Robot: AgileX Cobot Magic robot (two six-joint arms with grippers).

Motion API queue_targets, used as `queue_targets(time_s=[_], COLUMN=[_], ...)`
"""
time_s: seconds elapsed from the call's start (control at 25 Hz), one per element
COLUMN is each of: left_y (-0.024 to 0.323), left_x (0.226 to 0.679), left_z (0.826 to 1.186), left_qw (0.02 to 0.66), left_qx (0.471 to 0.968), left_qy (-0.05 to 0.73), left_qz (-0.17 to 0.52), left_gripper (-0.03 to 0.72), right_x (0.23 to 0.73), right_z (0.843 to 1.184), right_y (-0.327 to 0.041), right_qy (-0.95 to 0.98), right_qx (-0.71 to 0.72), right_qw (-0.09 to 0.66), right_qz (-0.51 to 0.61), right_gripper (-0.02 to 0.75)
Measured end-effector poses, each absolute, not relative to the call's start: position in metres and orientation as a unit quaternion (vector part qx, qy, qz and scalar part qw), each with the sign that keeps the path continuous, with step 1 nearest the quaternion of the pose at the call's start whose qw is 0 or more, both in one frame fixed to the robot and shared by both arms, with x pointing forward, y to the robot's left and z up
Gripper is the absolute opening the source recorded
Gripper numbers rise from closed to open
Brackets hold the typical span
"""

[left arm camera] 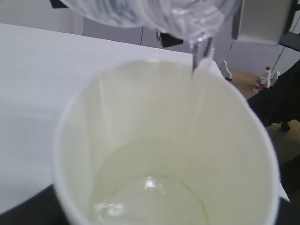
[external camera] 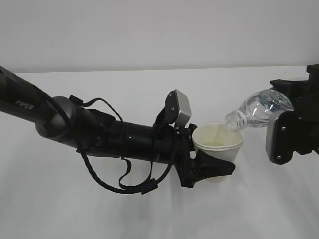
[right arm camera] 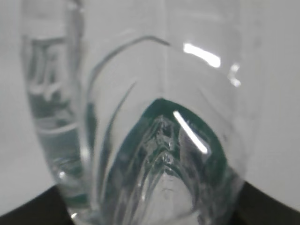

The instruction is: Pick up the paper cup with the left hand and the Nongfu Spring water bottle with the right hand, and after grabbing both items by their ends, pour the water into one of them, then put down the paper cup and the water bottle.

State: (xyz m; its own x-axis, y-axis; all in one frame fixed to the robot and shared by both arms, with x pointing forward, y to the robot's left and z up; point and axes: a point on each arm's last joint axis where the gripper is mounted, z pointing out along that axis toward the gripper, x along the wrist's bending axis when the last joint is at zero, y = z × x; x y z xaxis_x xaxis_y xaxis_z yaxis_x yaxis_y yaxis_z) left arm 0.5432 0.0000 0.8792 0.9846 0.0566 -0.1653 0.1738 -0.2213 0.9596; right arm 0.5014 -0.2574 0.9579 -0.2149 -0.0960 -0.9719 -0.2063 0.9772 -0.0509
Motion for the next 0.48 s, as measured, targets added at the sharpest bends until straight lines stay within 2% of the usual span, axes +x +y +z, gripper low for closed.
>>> queue_targets(time_s=[0.48], left_y=[0.0], left_x=[0.5432], left_z=[0.8792], left_qw=[0.62], left_qx=[0.78], left_qy=[0.074], left_qz=[-0.047], left_gripper=[0.462], right_x=[0.5014], right_z=[0.9579], right_y=[-0.2574], right_qy=[0.778], right_qx=[-0.097], right_qw=[0.619], right_qz=[0.045], right_gripper=[0.406])
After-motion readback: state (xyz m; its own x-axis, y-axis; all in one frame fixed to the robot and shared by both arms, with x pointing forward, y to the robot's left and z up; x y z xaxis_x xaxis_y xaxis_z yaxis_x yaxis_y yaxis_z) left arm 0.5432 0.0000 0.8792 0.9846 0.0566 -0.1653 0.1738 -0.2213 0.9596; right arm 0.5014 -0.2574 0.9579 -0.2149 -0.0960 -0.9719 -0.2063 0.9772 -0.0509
